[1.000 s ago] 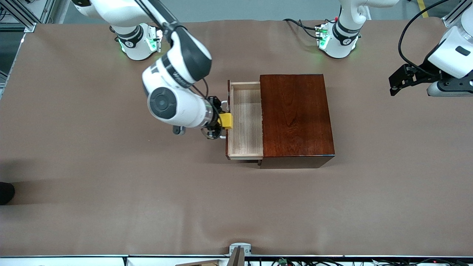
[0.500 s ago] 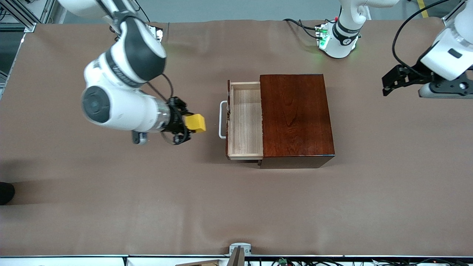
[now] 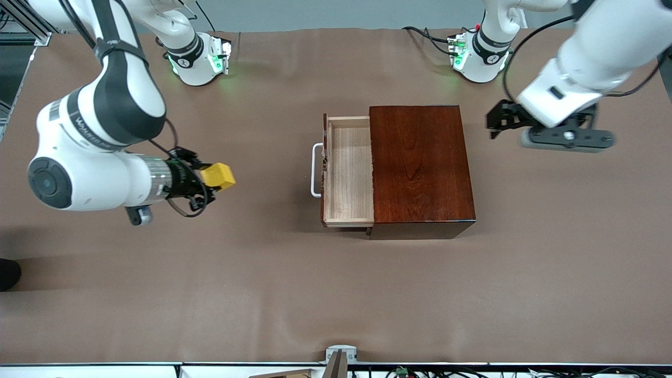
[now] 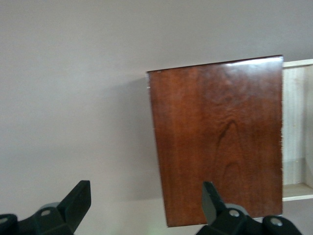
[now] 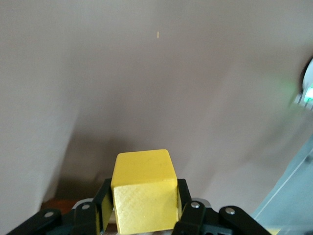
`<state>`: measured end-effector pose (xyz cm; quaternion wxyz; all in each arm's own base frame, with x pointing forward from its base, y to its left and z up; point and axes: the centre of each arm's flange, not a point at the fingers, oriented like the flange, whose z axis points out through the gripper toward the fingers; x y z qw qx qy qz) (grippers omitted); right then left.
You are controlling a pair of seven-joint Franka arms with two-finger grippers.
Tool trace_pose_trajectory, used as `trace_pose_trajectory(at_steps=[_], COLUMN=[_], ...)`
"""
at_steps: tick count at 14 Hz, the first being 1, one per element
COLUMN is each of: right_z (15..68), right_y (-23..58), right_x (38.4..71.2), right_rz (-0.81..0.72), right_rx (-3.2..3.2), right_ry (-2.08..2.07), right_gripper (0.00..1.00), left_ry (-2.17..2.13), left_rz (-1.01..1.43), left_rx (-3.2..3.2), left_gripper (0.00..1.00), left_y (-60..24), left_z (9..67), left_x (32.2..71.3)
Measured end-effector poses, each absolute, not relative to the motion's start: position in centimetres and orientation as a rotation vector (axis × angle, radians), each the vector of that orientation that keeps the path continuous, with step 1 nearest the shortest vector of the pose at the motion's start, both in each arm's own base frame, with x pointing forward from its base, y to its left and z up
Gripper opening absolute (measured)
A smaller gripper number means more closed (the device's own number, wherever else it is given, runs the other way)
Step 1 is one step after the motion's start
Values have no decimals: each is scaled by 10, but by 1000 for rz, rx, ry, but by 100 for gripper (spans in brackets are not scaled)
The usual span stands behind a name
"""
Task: Open drawer, take yellow block, close drawer
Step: 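Carry the cube out with the right gripper while the left gripper returns, then push the drawer front with the left gripper while the right gripper lowers the cube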
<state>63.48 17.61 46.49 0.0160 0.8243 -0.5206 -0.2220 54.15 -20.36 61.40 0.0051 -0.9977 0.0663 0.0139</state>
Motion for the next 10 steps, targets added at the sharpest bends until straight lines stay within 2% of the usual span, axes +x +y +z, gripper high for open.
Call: trace_pose_trajectory(at_steps=[4, 10], right_z=[434, 375], right_y=[100, 13], right_x=[642, 645], right_rz=[-705, -659], right_rx=[2696, 2898], right_ry=[-1363, -1045], right_gripper=[56, 56], left_ry=[182, -199], left_rz=[51, -14], left_rx=[-3136, -3191], left_gripper=[100, 100], left_y=[-278, -425], left_z=[594, 528], left_x=[547, 533])
